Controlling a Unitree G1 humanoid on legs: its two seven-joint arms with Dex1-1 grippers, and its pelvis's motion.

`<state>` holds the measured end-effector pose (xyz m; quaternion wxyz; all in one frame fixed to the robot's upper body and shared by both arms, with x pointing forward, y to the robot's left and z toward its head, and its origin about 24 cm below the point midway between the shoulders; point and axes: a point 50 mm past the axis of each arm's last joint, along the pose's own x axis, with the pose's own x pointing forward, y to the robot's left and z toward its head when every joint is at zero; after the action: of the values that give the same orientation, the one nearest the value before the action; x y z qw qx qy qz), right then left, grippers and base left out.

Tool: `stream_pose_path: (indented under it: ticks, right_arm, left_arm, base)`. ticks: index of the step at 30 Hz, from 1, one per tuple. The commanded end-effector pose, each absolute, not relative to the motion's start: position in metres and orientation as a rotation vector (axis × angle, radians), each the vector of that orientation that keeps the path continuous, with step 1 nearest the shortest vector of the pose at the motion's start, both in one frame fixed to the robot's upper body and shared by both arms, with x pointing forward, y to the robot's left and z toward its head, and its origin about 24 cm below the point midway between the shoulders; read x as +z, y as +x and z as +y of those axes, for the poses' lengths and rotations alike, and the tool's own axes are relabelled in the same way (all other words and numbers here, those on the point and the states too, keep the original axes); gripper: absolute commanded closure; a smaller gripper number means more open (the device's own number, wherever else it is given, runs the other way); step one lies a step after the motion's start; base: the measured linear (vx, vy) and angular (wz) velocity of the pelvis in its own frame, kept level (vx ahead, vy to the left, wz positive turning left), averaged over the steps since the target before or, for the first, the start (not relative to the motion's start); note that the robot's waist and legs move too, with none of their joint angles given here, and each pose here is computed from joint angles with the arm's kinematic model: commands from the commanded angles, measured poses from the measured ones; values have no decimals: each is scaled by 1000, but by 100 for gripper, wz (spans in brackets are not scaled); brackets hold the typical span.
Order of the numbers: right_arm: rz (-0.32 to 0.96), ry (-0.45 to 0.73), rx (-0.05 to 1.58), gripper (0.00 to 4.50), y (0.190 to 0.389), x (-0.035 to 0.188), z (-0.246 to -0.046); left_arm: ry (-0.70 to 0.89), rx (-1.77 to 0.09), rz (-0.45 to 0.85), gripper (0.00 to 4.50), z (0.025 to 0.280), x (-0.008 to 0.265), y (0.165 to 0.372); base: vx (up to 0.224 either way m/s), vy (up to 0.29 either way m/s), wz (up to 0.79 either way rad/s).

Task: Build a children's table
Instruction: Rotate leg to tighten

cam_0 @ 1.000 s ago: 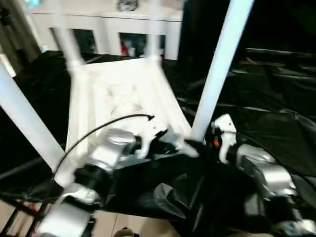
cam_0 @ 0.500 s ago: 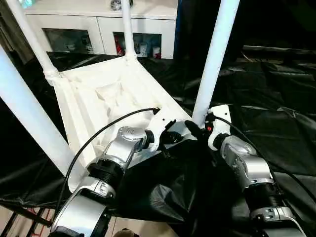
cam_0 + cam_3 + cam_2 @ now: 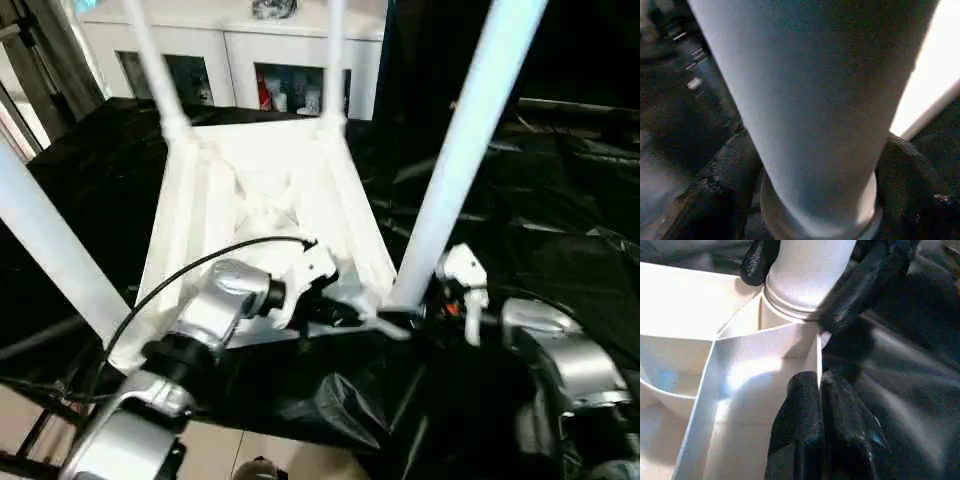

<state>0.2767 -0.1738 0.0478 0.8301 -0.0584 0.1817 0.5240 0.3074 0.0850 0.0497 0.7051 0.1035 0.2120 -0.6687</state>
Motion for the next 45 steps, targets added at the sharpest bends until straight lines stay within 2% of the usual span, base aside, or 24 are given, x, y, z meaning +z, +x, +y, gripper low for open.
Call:
stream_pose_path:
  ticks: [1, 7, 15, 21, 23, 26, 27, 29, 32, 35, 36, 37, 38, 42, 43, 44, 45]
  right_arm:
    - [396, -104, 1256, 116, 267, 48, -160]
    - [421, -99, 1323, 116, 264, 51, -162]
    - [442, -114, 1330, 185, 264, 46, -159]
    - [431, -96, 1309, 194, 264, 45, -158]
    - [419, -90, 1270, 194, 265, 44, -158]
    - [392, -39, 1047, 194, 282, 37, -157]
    - [393, -35, 1031, 194, 283, 37, -157]
    - [406, -7, 892, 195, 292, 29, -154]
    - [425, 6, 810, 196, 295, 21, -149]
    - [449, 18, 707, 196, 299, 13, -139]
    - [469, 31, 580, 196, 306, 7, -132]
    - [469, 31, 580, 196, 306, 7, -132]
    - [465, 38, 483, 196, 312, 5, -126]
    - [436, 101, 500, 196, 315, 8, -114]
    - [428, 131, 527, 140, 315, 11, -112]
    - [425, 142, 545, 140, 315, 12, -111]
    - [418, 137, 562, 117, 314, 13, -111]
  left_arm:
    - [246, -1581, 368, 450, 72, 67, 305]
    - [245, -1610, 389, 450, 82, 66, 301]
    - [238, -1632, 397, 450, 84, 67, 297]
    - [238, -1631, 397, 450, 84, 66, 296]
    - [233, -1621, 390, 450, 83, 67, 297]
    - [191, -1560, 350, 450, 77, 69, 302]
    - [189, -1551, 347, 450, 76, 69, 303]
    - [191, -1462, 322, 450, 68, 70, 312]
    - [195, -1397, 312, 450, 58, 70, 318]
    - [178, -1328, 297, 450, 40, 72, 323]
    - [177, -1270, 284, 450, 24, 72, 326]
    - [177, -1270, 284, 450, 24, 72, 326]
    - [184, -1251, 280, 450, 13, 71, 325]
    - [206, -1289, 278, 450, 4, 68, 320]
    - [206, -1311, 278, 450, 3, 68, 318]
    - [203, -1318, 280, 450, 3, 68, 317]
    - [203, -1322, 281, 450, 4, 67, 316]
  base:
    - [0, 0, 0]
    - [0, 0, 0]
    - [0, 0, 0]
    - [0, 0, 0]
    - [0, 0, 0]
    - [0, 0, 0]
    - [0, 0, 0]
    - [0, 0, 0]
    - [0, 0, 0]
    - [0, 0, 0]
    - [0, 0, 0]
    - [0, 0, 0]
    - [0, 0, 0]
    - [0, 0, 0]
    - [0, 0, 0]
    - [0, 0, 0]
    - [0, 0, 0]
